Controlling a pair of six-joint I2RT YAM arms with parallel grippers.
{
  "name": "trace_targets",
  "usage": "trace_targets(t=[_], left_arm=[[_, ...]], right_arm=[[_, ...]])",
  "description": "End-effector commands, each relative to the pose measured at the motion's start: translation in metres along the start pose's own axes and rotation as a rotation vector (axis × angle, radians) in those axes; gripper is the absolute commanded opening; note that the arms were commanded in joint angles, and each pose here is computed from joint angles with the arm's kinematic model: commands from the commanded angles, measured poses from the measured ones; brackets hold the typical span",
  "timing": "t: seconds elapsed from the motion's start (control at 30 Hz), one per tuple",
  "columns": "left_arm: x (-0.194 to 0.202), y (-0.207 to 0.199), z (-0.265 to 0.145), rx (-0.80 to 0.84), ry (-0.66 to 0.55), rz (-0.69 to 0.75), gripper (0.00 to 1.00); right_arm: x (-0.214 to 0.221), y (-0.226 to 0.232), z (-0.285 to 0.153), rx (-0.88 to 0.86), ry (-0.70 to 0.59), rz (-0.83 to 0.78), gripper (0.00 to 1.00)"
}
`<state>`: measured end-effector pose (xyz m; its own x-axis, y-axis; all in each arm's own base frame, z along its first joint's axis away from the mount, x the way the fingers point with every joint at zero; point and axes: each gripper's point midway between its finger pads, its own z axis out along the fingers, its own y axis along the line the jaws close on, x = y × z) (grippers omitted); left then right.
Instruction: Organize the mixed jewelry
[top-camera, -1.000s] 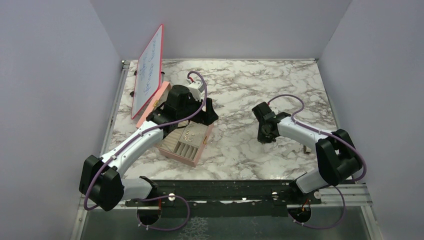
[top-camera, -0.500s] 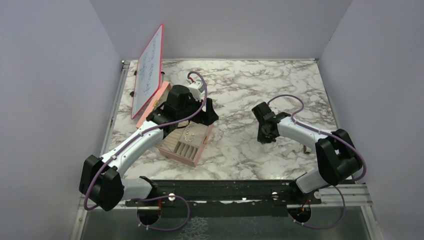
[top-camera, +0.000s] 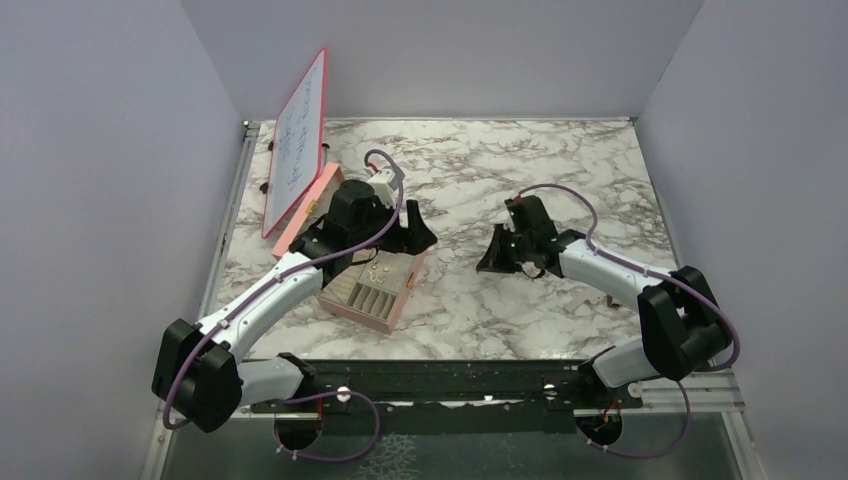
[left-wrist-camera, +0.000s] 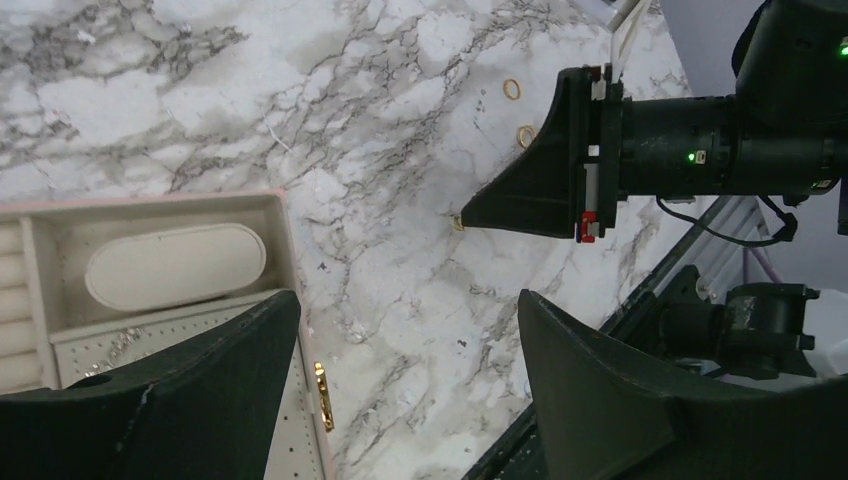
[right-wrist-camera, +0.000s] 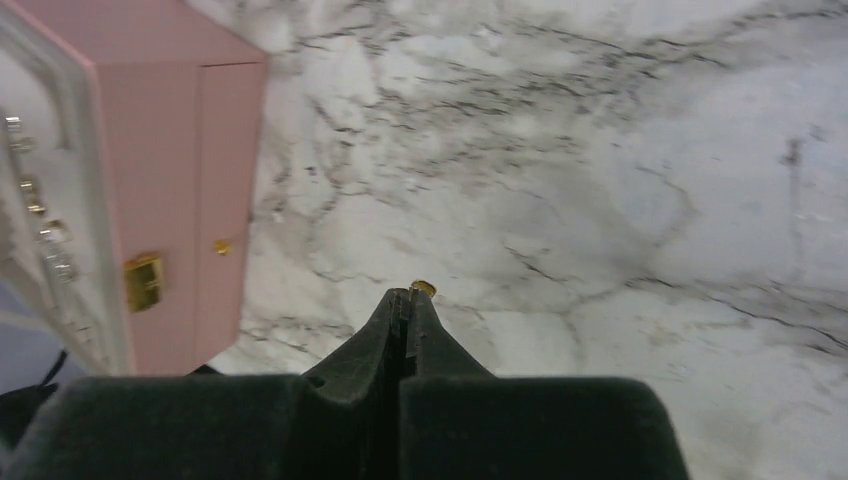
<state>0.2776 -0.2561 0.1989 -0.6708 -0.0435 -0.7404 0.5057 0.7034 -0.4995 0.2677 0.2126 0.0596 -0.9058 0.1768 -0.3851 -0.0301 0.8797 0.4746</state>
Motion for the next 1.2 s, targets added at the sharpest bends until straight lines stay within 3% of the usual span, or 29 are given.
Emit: trace_targets(t=[0.0, 0.43, 0.67, 0.93, 1.17], left_arm=[[-0.005, -0.014, -0.004, 0.060, -0.065, -0.145, 0.81], [0.010, -0.034, 0.008, 0.221, -0.111, -0.417, 0.88], [0.002, -0.048, 0.001, 0.286, -0.125, -0.705, 0.89], [-0.007, -0.036, -0.011, 0.279, -0.225, -0.971, 0.67], [-0.023, -0.046, -0.009, 0.318, -0.221, -1.017, 0.74]], right_arm=[[-0.015, 0.060, -0.010, -0.276, -0.018, 0.003, 0.01], [-0.020, 0.117, -0.039, -0.660, 0.003, 0.201, 0.01], [-0.028, 0.132, -0.060, -0.772, -0.032, 0.204, 0.01], [-0.044, 0.145, -0.086, -0.845, -0.131, 0.172, 0.01], [-0.047, 0.153, -0.100, -0.907, -0.157, 0.142, 0.01]])
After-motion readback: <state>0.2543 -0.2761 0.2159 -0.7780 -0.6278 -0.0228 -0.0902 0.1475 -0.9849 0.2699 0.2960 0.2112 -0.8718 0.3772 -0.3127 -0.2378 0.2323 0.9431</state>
